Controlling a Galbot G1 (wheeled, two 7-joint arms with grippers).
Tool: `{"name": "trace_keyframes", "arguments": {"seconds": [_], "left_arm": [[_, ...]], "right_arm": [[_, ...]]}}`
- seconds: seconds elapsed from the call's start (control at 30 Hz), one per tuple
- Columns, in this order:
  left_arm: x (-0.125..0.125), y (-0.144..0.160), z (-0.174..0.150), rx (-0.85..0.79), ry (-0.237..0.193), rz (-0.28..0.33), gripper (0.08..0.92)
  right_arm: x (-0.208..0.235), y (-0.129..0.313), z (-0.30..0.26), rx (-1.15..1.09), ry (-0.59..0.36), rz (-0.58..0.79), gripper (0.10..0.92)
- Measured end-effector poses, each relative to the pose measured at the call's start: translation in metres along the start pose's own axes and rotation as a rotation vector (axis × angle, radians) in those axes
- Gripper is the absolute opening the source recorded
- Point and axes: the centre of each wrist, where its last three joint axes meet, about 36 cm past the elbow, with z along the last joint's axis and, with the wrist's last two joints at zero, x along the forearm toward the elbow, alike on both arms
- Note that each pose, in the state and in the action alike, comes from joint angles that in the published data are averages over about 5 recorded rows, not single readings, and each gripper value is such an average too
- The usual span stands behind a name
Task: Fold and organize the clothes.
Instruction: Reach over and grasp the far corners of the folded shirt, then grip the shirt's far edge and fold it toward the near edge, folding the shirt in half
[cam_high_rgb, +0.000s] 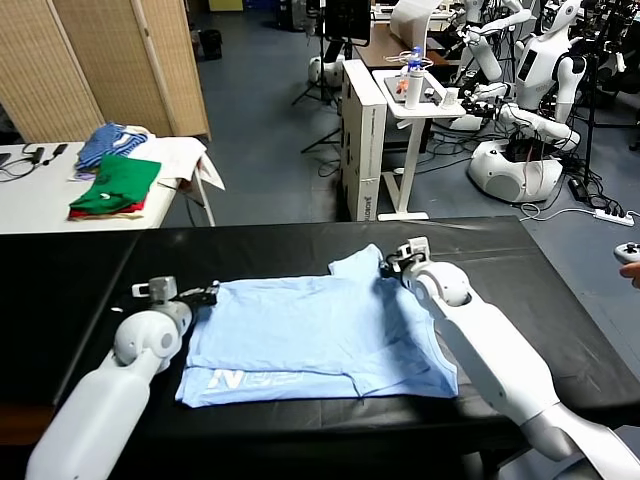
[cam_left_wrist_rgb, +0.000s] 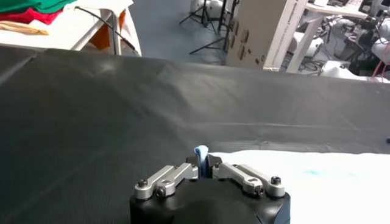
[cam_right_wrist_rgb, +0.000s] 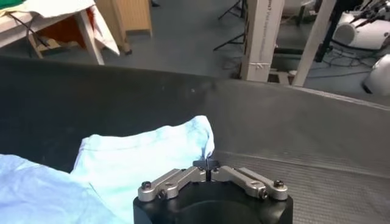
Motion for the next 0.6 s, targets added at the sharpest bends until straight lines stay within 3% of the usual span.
{"name": "trace_keyframes", "arguments": {"seconds": [0.4, 0.6], "left_arm": [[0.057, -0.009, 0.004, -0.057, -0.069, 0.025, 0.161], [0.08, -0.009, 0.014, -0.082, -0.08, 0.023, 0.161]], "right_arm": [[0.071, -0.001, 0.01, 0.002, 0.037, 0.009, 0.139], [0.115, 0.002, 0.017, 0.032, 0.063, 0.018, 0.139]]}}
